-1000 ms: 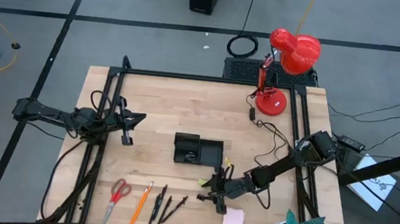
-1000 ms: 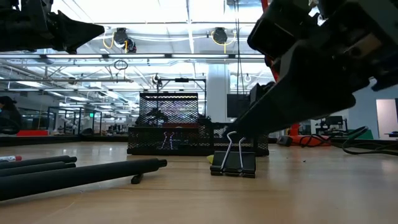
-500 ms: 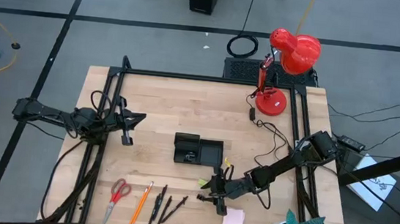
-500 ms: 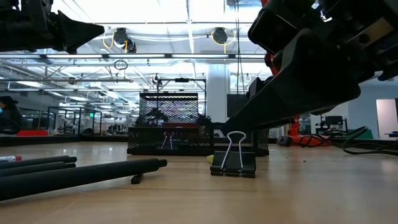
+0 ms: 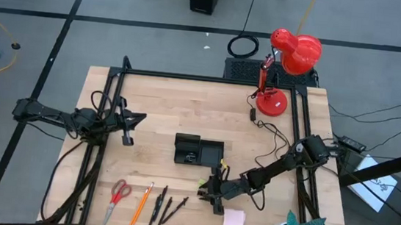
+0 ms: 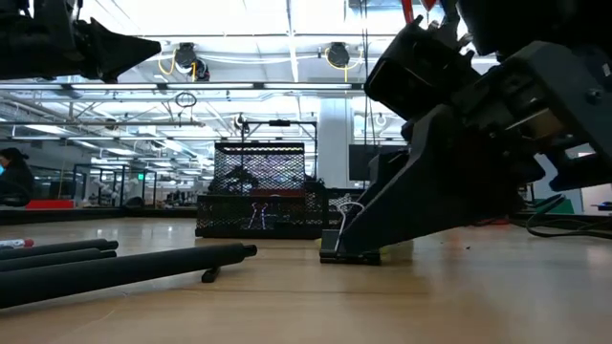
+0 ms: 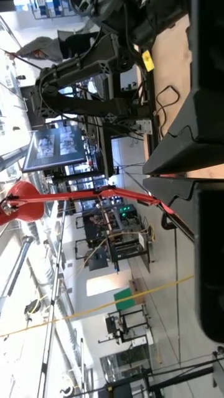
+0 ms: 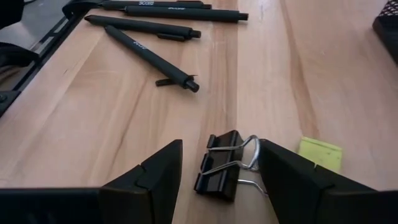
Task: Pick and place office supplies into organizer
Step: Put the black binder clip into the mesh desk organizer
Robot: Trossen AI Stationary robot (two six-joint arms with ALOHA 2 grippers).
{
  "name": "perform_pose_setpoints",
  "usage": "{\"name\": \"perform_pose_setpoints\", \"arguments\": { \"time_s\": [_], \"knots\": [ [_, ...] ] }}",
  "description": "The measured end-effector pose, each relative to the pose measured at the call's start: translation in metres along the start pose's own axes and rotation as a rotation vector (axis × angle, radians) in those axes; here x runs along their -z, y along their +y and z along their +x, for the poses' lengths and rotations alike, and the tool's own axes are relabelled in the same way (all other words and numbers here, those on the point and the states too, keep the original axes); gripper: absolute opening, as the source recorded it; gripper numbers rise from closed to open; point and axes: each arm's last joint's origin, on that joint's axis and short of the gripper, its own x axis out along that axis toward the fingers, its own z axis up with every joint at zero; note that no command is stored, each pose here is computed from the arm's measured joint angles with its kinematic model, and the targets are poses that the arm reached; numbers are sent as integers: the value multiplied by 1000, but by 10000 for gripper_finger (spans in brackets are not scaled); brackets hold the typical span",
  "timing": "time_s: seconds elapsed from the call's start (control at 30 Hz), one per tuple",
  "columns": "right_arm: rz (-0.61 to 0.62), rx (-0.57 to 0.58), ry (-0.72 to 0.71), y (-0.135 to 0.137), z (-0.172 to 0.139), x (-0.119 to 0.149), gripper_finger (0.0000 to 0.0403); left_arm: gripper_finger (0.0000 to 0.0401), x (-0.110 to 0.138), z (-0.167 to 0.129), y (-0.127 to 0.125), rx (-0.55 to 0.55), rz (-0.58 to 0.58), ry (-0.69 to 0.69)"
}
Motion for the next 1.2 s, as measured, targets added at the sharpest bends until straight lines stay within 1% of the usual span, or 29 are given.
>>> {"name": "perform_pose_setpoints", "arguments": {
  "time_s": [0.4,0.5,0.63,0.9,1.03,1.1,1.2],
  "knots": [
    [-13,-9,-27,1,-2,-4,198,26,1,0,0,2,5,11],
    [-15,-7,-20,1,-1,-4,189,26,1,0,0,2,5,11],
    [-21,-3,-18,0,-1,-4,155,26,1,0,0,2,5,11],
    [-56,-1,-19,0,-1,-4,55,26,1,0,0,2,5,11],
    [-72,-2,-30,0,-2,-5,13,26,1,0,0,2,4,10],
    [-78,-3,-34,0,-2,-6,6,26,1,0,0,2,4,10],
    [-89,-8,-54,1,-2,-8,9,26,1,0,0,2,4,10]
  ]
}}
